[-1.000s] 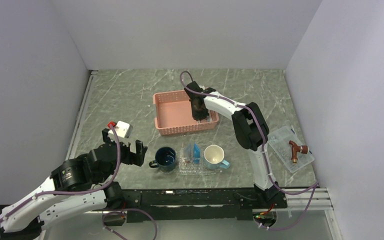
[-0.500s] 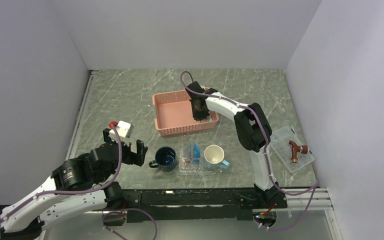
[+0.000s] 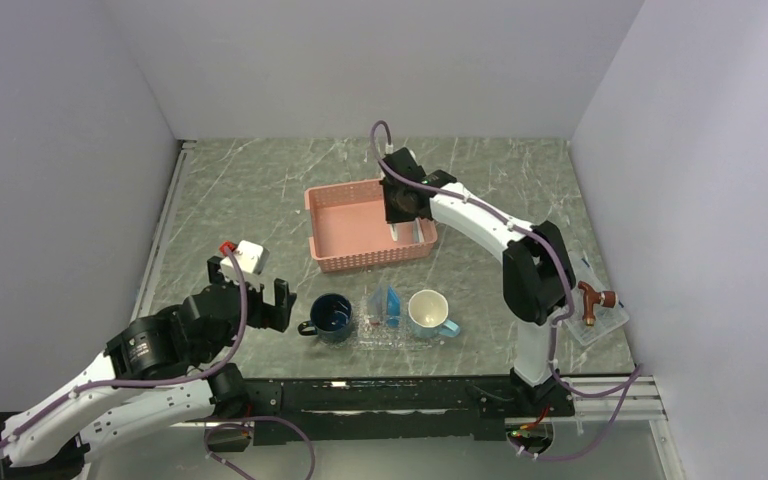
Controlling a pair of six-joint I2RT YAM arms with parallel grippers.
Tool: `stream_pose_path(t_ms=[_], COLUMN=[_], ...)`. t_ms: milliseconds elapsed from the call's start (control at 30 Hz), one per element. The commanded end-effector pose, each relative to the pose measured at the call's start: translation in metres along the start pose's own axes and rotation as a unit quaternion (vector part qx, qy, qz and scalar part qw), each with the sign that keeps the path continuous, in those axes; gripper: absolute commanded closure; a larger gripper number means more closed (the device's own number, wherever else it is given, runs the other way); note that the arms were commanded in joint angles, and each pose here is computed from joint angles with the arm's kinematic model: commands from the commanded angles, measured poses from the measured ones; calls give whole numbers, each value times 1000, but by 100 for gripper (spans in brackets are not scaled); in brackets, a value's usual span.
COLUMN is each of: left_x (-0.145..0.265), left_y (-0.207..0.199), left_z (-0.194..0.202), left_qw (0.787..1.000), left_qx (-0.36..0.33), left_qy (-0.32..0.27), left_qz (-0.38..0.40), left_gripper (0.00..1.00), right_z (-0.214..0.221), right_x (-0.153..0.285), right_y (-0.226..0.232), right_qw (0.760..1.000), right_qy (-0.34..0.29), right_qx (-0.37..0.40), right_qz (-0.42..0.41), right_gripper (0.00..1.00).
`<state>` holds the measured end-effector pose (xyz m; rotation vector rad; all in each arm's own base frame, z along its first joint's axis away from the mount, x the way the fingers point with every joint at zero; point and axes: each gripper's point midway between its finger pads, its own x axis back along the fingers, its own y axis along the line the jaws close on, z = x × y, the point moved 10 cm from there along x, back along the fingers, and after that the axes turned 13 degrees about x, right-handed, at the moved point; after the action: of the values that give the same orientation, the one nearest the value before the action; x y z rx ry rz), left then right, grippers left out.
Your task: Prepare toiletry sets of a toothbrush and toothpaste on the tray
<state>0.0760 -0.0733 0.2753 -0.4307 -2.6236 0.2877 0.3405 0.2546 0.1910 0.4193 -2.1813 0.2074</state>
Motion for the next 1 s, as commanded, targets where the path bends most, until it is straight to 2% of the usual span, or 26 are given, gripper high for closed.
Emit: stream_pose_path(t_ms=[0, 267, 567, 833, 967], left_x=[-3, -6, -9, -8, -7], left_y=[-5, -12, -36, -64, -76], left_z=[-2, -3, -7, -20, -25], left_qw=[1000, 999, 990, 970, 956], left_qx=[7, 12, 45, 79, 97], left_qy=[-2, 6, 13, 15, 15], left_qz=[11, 37, 130, 230, 278], left_gripper=[1, 1, 0, 1, 1], right_z=[-15, -14, 8, 43, 59], right_x=[32, 82, 152, 200, 220], right_y=[4, 15, 24, 29, 30], right_qw=[998, 988, 960, 910, 878], right_qy=[-65, -143, -239, -314, -342], right_qx=[0, 2, -10, -8, -13], right_qz=[-17, -65, -149, -270, -336], right_gripper=[100, 100, 100, 100, 100])
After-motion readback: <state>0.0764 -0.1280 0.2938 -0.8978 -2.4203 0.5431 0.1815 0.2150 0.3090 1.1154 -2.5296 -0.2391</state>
